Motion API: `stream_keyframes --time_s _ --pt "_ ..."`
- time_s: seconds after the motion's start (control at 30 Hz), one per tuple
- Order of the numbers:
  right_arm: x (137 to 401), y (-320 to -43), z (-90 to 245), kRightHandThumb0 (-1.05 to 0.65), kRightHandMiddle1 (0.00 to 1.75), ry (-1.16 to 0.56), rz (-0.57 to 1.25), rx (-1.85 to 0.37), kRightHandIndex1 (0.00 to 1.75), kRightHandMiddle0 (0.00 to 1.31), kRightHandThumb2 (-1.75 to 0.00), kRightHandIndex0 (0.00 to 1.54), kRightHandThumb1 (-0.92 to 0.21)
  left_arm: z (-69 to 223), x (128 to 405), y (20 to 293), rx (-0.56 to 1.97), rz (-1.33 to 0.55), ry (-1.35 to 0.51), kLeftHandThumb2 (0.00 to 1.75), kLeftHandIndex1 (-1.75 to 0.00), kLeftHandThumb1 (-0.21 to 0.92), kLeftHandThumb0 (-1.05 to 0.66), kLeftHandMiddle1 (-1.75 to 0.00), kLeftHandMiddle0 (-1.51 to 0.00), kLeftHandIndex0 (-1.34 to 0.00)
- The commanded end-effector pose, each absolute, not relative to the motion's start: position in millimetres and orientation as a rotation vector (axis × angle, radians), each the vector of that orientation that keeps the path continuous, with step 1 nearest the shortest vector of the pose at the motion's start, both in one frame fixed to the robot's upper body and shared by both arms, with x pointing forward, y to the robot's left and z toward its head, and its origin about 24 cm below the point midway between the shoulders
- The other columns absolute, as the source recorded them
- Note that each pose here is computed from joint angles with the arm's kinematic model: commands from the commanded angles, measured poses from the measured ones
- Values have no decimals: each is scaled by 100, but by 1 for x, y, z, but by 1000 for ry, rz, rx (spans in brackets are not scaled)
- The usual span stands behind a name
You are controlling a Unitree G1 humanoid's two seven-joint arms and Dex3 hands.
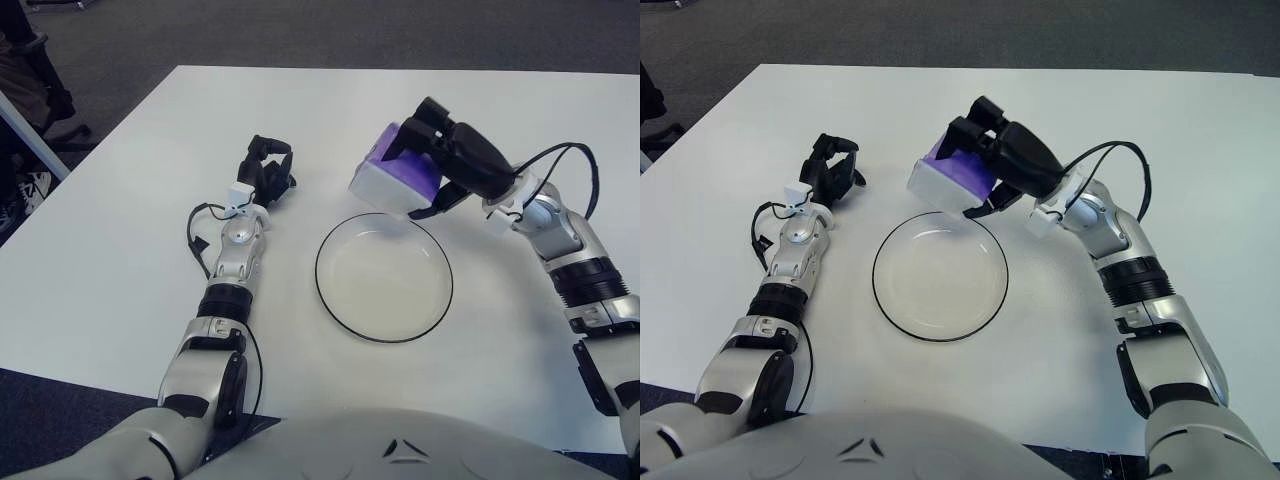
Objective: Put the tissue paper into the plate.
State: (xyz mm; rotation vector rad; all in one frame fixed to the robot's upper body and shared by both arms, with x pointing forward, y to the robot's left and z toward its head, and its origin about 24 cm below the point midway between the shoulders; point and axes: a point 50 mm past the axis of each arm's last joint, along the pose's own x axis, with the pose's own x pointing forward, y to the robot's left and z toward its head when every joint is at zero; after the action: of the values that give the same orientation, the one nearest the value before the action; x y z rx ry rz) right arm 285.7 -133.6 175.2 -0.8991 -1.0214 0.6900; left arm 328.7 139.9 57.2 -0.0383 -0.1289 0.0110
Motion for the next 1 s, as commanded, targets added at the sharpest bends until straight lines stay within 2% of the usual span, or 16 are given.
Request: stream_keyframes --time_s 0.0,0.3,0.53,0.77,0.97 --pt "277 -125 178 0 175 -1012 757 -803 171 38 -122 52 -40 12 304 137 -68 34 26 42 -163 91 -36 -172 -76 -34" --pt "266 -124 182 0 175 -820 959 -733 174 40 -123 49 -40 13 304 136 -67 33 23 42 -163 90 -36 -172 -76 -34" --pt "262 -125 186 0 175 -768 1007 -757 173 38 -119 47 -42 13 305 136 -66 33 25 43 -163 90 -36 -172 -76 -34" --pt "259 -124 188 0 171 -850 1013 -883 174 38 -115 46 -45 13 305 135 -67 33 26 43 -163 90 -36 -172 -76 -34" --pt "259 -125 189 0 169 -967 983 -943 164 36 -104 49 -50 13 305 135 -67 34 25 43 -163 90 -36 -172 -76 -34"
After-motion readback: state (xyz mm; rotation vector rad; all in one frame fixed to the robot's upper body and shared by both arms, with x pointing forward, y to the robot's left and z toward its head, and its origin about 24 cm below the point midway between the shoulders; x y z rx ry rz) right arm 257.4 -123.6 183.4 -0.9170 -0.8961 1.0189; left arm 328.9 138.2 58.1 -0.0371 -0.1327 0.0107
